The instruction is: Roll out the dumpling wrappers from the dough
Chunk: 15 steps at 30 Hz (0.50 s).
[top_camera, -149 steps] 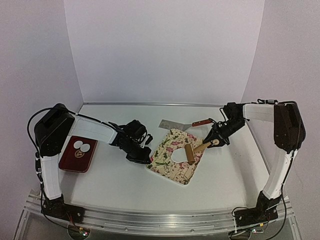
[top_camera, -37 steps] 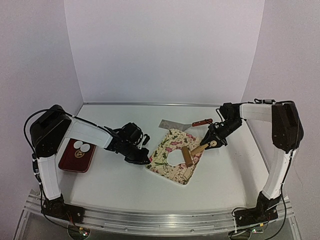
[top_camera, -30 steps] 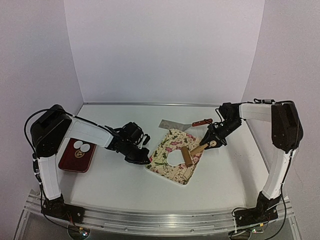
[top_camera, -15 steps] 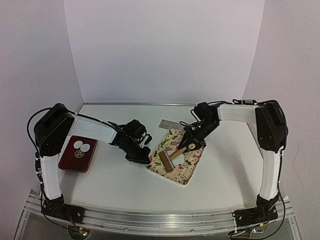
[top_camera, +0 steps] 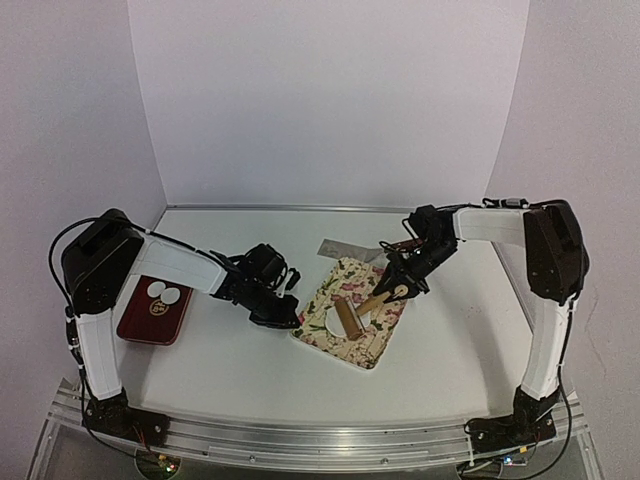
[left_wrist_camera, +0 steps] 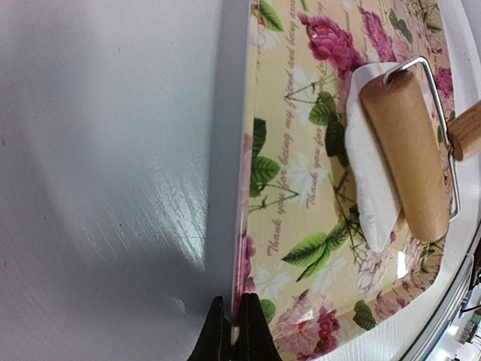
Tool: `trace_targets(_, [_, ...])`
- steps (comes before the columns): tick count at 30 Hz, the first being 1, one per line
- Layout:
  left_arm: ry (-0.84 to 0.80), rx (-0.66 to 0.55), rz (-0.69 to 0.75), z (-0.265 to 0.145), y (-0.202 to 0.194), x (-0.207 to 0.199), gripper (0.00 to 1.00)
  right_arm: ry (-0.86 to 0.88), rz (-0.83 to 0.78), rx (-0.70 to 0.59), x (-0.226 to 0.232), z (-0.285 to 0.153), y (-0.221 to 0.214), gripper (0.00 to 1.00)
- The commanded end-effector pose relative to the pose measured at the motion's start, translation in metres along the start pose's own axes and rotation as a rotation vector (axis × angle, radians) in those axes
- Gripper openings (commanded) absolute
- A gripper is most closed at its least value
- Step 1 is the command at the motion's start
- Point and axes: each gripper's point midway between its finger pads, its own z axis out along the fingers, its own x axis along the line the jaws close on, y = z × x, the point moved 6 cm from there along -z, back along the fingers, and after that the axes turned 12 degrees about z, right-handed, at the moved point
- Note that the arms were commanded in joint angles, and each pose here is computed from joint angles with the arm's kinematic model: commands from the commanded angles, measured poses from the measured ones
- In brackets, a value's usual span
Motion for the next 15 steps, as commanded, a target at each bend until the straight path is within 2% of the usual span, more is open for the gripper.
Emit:
trace_targets(1, [0.253,0.336,-0.144,0.012,-0.094,0.056,0.00,-0.631,0.211,-0.172,-0.141,-0.018,0.026,0.00])
trace_targets(15, [0.265,0.333,-0.159,0.012,-0.091,0.060,0.00,-0.695,0.253,-0.199,-0.168,-0.038,0.037,0.00])
